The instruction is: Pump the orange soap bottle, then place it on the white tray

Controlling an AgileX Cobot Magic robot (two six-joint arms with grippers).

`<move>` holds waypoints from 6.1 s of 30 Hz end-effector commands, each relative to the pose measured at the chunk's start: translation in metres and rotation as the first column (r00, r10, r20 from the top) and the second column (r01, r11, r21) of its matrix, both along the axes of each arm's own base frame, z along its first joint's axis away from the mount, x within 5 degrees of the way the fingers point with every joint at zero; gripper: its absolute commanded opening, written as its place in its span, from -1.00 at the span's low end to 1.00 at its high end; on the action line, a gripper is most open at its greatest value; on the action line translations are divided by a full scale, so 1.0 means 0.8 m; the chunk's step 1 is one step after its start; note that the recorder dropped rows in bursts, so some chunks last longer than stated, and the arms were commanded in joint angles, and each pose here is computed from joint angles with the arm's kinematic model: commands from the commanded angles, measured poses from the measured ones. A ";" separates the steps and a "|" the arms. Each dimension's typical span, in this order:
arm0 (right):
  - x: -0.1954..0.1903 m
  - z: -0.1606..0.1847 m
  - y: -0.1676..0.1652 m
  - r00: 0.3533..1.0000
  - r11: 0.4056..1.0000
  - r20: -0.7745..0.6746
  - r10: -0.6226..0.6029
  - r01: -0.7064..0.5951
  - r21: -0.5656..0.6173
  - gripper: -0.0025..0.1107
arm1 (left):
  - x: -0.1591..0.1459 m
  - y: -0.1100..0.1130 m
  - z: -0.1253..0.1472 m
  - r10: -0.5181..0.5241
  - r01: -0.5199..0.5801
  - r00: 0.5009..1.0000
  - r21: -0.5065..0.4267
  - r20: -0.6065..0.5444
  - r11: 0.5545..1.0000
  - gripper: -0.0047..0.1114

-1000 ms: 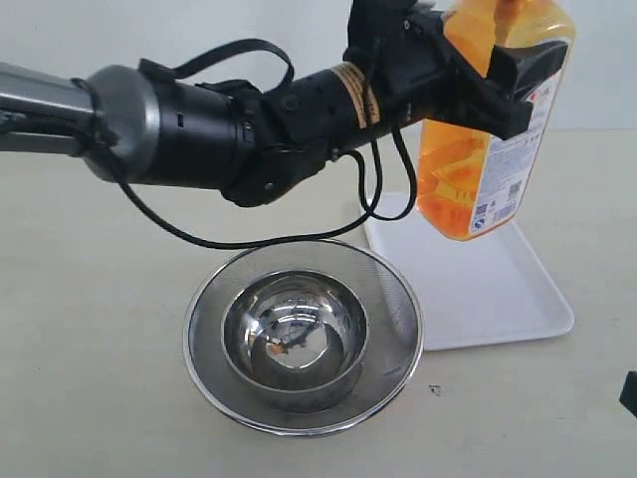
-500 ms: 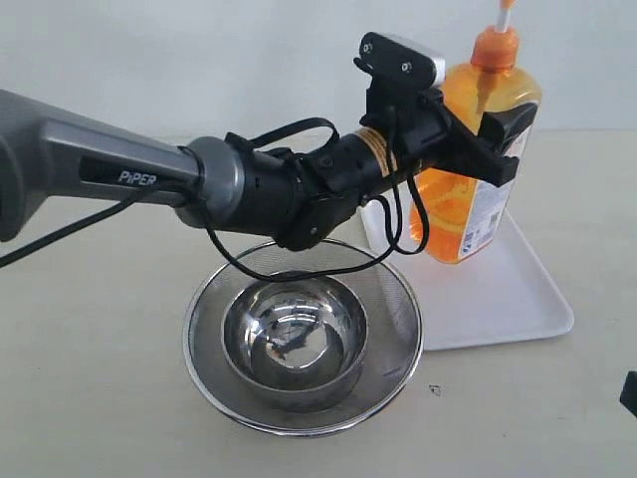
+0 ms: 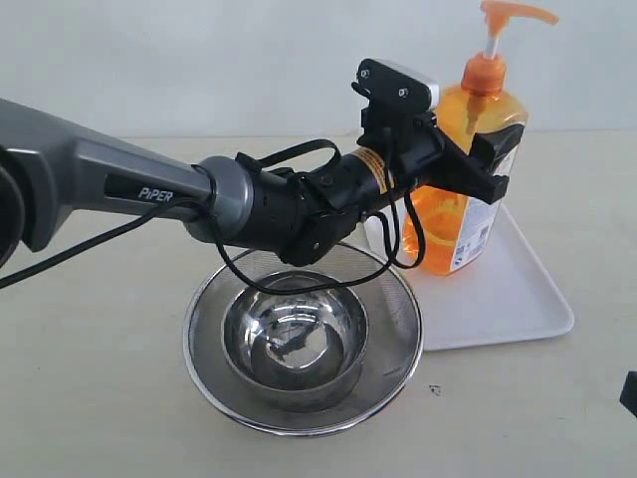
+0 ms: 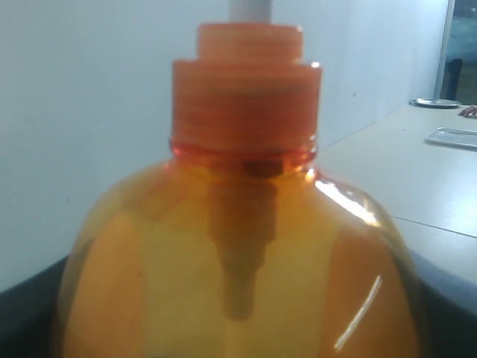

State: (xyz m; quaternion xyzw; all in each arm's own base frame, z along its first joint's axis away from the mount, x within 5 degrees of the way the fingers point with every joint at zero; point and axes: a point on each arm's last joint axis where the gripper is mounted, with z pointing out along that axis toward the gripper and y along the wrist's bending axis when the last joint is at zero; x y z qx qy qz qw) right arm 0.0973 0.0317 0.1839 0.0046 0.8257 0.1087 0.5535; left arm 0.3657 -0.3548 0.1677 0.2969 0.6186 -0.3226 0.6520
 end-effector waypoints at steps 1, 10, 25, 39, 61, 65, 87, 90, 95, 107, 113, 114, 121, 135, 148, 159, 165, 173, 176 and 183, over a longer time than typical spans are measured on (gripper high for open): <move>-0.001 -0.002 -0.001 1.000 1.000 0.006 0.001 -0.001 -0.011 -0.96 | -0.001 -0.002 0.027 -0.005 0.012 0.997 -0.088 0.074 0.996 -0.82; -0.001 -0.001 -0.002 1.000 1.000 0.009 -0.005 0.005 -0.013 -0.96 | 0.000 -0.003 0.014 -0.008 0.010 1.000 -0.087 0.020 0.996 0.03; -0.001 -0.001 -0.002 1.000 1.000 0.009 -0.005 0.005 -0.013 -0.96 | 0.000 -0.002 0.022 -0.006 0.009 1.000 -0.089 0.024 0.996 0.55; -0.001 -0.001 -0.002 1.000 1.000 0.009 -0.005 0.005 -0.013 -0.96 | -0.012 0.015 0.079 0.037 -0.029 0.998 0.140 -0.055 0.990 0.55; -0.001 -0.001 -0.002 1.000 1.000 0.010 0.000 0.000 -0.014 -0.96 | -0.184 0.173 0.110 -0.037 0.033 0.999 -0.122 -0.029 0.992 0.55; -0.001 -0.001 -0.002 1.000 1.000 0.010 0.000 0.000 -0.014 -0.96 | -0.225 0.208 0.107 -0.044 0.039 0.998 -0.107 -0.039 0.994 0.55; -0.001 -0.001 -0.002 1.000 1.000 0.010 0.000 0.000 -0.014 -0.96 | -0.346 0.311 0.065 -0.050 0.048 0.989 -0.019 -0.138 0.999 -0.14; -0.001 -0.001 -0.002 1.000 1.000 0.010 0.000 0.000 -0.014 -0.96 | -0.345 0.314 0.061 -0.025 0.029 0.986 0.020 -0.163 0.999 -0.64; -0.001 -0.001 -0.002 1.000 1.000 0.010 0.000 0.000 -0.014 -0.96 | -0.345 0.314 0.059 -0.017 0.025 0.988 0.053 -0.154 0.998 -0.82; -0.001 -0.001 -0.002 1.000 1.000 0.010 -0.002 0.002 -0.014 -0.96 | -0.344 0.350 0.070 0.186 -0.200 0.954 -0.037 -0.235 0.979 -0.84; -0.001 -0.001 -0.002 1.000 1.000 0.010 -0.002 0.002 -0.014 -0.96 | -0.360 0.388 0.080 0.367 -0.379 0.916 -0.047 -0.161 0.924 -0.84; -0.001 -0.001 -0.002 1.000 1.000 0.010 -0.002 0.002 -0.014 -0.96 | -0.362 0.392 0.080 0.391 -0.403 0.906 -0.045 -0.161 0.914 -0.84; -0.001 -0.001 -0.002 1.000 1.000 0.010 -0.002 0.002 -0.014 -0.96 | -0.375 0.415 0.081 0.525 -0.541 0.836 -0.087 -0.156 0.836 -0.84; -0.001 -0.001 -0.002 1.000 1.000 0.010 -0.002 0.002 -0.014 -0.96 | -0.389 0.432 0.064 0.600 -0.646 0.763 -0.310 -0.242 0.697 -0.84; 0.000 -0.002 -0.002 1.000 1.000 0.009 0.000 0.001 -0.015 -0.96 | -0.387 0.442 0.050 0.697 -0.760 0.648 -0.200 -0.306 0.619 -0.84; 0.000 -0.002 -0.002 1.000 1.000 0.009 0.000 0.001 -0.015 -0.96 | -0.388 0.447 0.027 0.741 -0.807 0.547 -0.012 -0.389 0.590 -0.84; 0.000 -0.002 -0.002 1.000 1.000 0.009 0.000 0.001 -0.015 -0.96 | -0.390 0.449 0.018 0.786 -0.795 0.527 0.138 -0.324 0.590 -0.84; -0.001 -0.002 -0.001 1.000 1.000 0.007 0.003 -0.003 -0.014 -0.96 | -0.390 0.448 0.020 0.780 -0.790 0.542 0.129 -0.313 0.600 -0.84; -0.001 -0.002 -0.001 1.000 1.000 0.006 0.005 -0.005 -0.014 -0.96 | -0.390 0.445 0.021 0.755 -0.786 0.551 0.083 -0.356 0.613 -0.84; -0.001 -0.002 -0.001 1.000 1.000 0.006 0.005 -0.005 -0.014 -0.96 | -0.390 0.444 0.021 0.744 -0.784 0.552 0.068 -0.376 0.617 -0.84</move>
